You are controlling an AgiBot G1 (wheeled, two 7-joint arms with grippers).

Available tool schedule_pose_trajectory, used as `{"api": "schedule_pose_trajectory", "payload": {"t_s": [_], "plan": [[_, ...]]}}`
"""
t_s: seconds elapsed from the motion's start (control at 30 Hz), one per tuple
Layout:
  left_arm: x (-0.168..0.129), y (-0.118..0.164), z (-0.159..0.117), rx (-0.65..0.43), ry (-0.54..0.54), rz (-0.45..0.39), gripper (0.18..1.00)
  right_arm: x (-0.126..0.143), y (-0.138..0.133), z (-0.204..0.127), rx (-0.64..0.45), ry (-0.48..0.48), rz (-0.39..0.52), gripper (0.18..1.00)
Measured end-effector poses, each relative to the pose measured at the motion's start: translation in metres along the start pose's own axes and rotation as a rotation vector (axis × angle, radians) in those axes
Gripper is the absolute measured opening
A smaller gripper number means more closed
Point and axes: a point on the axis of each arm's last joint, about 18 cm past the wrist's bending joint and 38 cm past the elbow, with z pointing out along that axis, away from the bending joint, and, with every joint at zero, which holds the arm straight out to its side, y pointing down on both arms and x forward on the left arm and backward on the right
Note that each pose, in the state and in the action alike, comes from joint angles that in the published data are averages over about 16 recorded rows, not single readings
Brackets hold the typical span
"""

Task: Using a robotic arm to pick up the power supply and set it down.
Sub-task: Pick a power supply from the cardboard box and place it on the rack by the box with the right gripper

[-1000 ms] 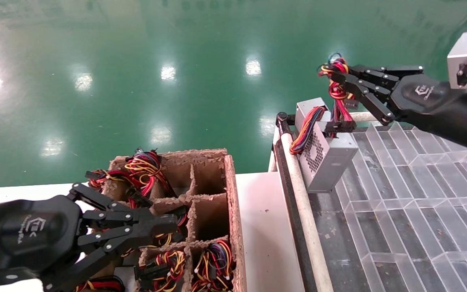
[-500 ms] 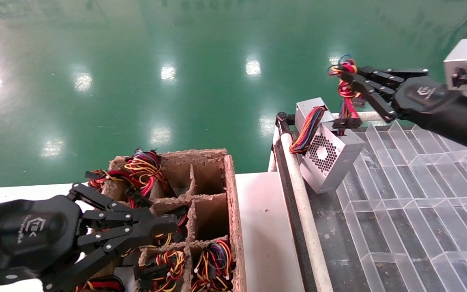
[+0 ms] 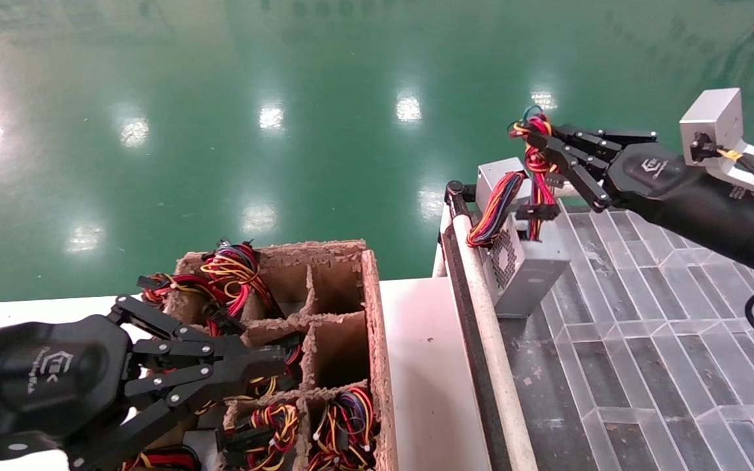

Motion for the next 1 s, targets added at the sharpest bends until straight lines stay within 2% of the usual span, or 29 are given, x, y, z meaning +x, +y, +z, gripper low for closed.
{"api": "schedule_pose_trajectory", "payload": {"t_s": [1.0], "plan": [[0.0, 0.0, 0.0, 0.0, 0.0, 0.0, 0.192, -0.009, 0.012, 0.025, 0.001, -0.017, 0.046, 0.231]]}}
